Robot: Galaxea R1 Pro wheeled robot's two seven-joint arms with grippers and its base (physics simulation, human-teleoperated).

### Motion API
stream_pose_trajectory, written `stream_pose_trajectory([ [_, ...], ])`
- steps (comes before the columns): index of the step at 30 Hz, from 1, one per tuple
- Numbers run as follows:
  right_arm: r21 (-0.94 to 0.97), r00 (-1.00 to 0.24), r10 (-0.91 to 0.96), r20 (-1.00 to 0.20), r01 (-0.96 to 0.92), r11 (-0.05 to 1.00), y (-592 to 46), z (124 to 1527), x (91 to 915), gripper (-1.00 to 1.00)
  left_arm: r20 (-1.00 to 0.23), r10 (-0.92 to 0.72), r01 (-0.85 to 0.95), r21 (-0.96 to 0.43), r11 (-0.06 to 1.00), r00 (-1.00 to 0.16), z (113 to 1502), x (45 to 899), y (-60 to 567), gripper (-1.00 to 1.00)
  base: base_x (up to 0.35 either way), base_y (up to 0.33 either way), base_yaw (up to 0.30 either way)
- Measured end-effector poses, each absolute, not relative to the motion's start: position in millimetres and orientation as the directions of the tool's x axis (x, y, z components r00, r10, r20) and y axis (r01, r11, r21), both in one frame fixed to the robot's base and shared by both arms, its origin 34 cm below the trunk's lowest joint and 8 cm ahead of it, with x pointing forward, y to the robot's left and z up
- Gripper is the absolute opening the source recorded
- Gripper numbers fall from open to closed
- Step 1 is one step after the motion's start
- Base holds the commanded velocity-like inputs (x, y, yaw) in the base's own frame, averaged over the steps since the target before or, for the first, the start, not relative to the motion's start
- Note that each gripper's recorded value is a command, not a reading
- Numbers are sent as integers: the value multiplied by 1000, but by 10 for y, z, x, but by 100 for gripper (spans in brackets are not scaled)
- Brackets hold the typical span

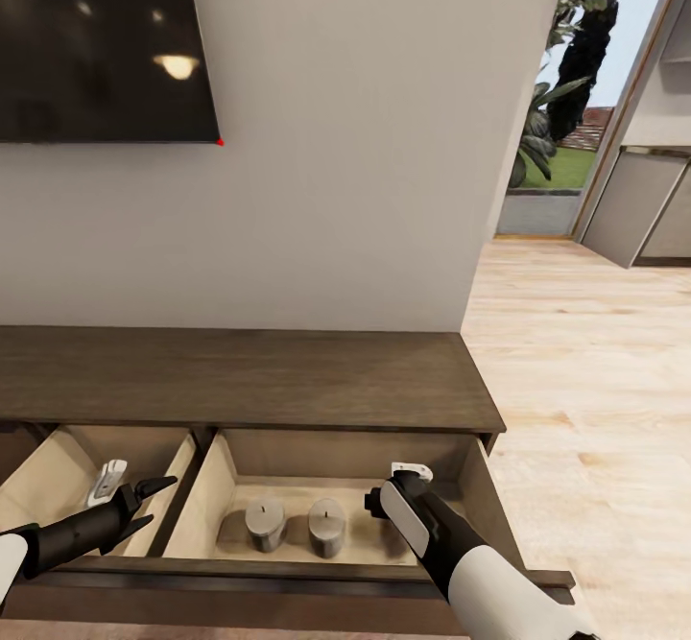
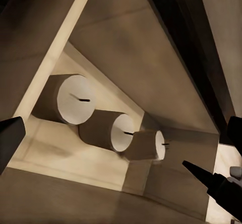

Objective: Place each of the two pumpkins and all three candles from the living room inside a cabinet in the living room (use any cabinet), then make sure every cabinet is closed, and position the cauldron so it is next to a table in the living room.

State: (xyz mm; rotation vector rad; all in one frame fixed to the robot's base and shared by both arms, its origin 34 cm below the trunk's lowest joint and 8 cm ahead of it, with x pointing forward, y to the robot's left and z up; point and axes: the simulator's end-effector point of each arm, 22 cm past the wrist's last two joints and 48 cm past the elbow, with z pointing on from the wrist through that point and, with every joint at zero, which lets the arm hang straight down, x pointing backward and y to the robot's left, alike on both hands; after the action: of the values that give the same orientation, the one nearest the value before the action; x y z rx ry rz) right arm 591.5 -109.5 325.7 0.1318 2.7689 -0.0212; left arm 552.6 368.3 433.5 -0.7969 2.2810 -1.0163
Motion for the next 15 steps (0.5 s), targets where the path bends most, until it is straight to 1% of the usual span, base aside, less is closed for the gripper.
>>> stream_pose_trajectory([
  [11, 6, -928, 91, -361, 95, 995, -1087, 3417, 5961, 100, -212, -687, -302, -781, 547, -695, 4500, 5567, 3700, 100, -2, 0, 0],
  [15, 16, -929, 95, -357, 96, 995, -1065, 3509, 5982, 100, -212, -687, -303, -781, 547, -695, 4589, 5590, 3701, 100, -173, 0, 0],
])
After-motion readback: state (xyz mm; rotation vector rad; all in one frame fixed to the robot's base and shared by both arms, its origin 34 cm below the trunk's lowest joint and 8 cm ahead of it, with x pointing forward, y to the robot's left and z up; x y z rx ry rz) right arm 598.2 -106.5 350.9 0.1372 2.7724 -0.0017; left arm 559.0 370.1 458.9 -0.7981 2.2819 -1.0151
